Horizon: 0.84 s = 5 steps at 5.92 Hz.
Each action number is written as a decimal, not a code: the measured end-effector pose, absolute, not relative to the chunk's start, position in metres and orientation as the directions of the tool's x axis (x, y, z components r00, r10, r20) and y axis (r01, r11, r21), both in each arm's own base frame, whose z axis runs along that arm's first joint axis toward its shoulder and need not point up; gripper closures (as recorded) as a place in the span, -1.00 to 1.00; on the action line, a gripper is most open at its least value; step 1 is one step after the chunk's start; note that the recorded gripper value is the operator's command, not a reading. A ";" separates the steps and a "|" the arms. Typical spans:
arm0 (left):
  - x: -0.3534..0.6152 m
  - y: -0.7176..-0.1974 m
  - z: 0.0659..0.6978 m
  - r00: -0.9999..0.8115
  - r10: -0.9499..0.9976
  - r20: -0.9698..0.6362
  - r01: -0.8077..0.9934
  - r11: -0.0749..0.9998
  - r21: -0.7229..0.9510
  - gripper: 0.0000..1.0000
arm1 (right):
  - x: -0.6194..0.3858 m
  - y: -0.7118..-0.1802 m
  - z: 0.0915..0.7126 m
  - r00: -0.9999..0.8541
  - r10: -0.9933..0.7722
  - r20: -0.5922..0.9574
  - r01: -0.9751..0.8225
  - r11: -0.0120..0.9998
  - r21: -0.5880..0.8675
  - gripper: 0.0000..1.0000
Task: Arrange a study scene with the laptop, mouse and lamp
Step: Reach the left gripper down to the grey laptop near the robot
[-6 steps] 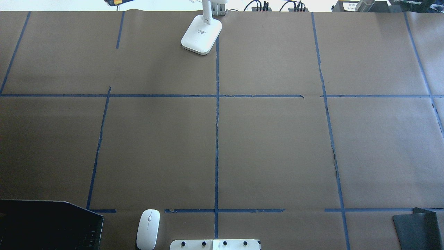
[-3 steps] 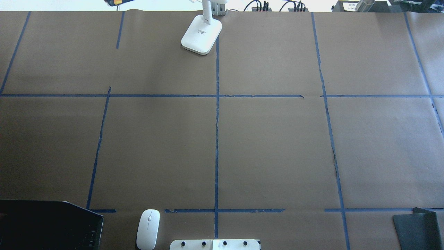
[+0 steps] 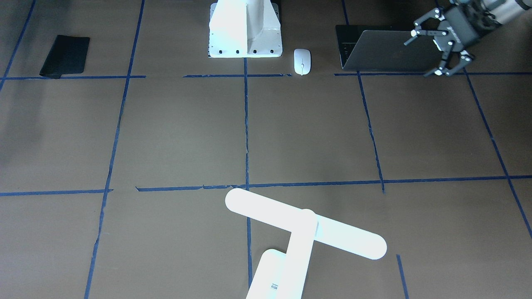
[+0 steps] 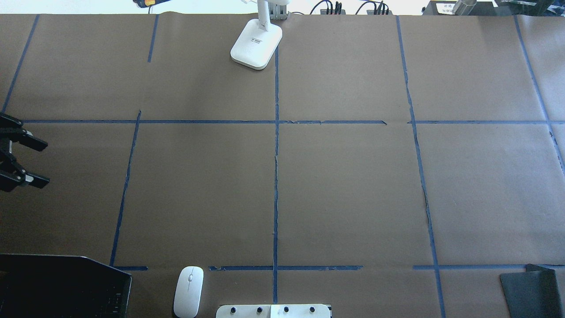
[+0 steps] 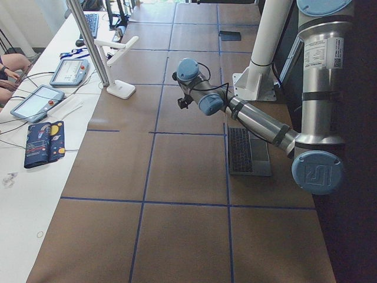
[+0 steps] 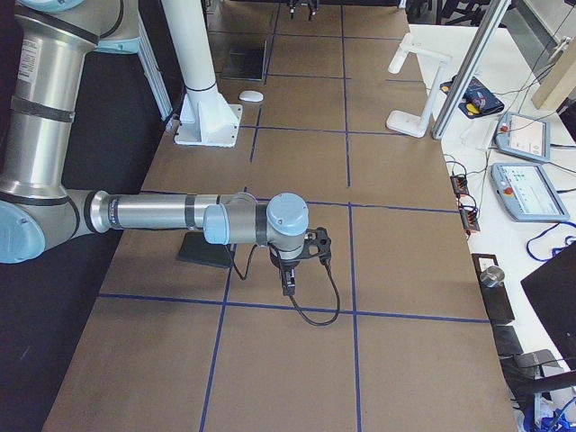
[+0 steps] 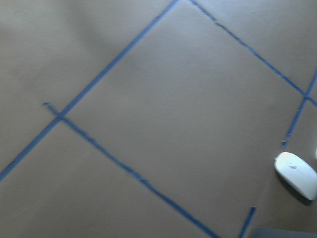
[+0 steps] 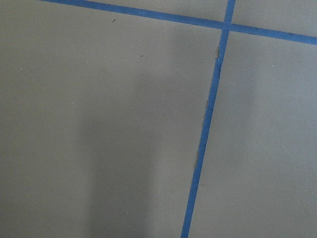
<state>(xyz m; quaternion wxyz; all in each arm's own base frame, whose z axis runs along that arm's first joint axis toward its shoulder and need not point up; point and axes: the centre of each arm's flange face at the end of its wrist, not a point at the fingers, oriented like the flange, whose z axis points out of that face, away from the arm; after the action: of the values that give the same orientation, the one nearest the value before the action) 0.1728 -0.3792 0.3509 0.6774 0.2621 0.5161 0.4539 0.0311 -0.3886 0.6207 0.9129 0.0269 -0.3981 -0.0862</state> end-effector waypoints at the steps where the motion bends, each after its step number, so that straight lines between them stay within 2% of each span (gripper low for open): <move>1: 0.185 -0.361 0.356 -0.020 0.920 -0.392 -0.373 0.357 0.857 -1.00 | 0.031 -0.389 0.622 0.668 -0.178 0.722 0.137 0.984 0.116 -1.00; 3: 0.180 -0.328 0.401 -0.101 0.940 -0.325 -0.433 0.252 0.865 -0.99 | 0.031 -0.389 0.623 0.669 -0.176 0.723 0.137 0.984 0.113 -1.00; 5: 0.171 -0.302 0.421 -0.131 0.933 -0.335 -0.467 0.240 0.851 -0.97 | 0.030 -0.389 0.624 0.668 -0.176 0.723 0.137 0.984 0.112 -1.00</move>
<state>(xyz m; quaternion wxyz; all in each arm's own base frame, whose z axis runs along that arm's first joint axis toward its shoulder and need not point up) 0.1711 -0.3016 0.4211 0.6151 0.2369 0.4914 0.5693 0.0305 -0.3888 0.6235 0.9129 0.0241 -0.3983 -0.0858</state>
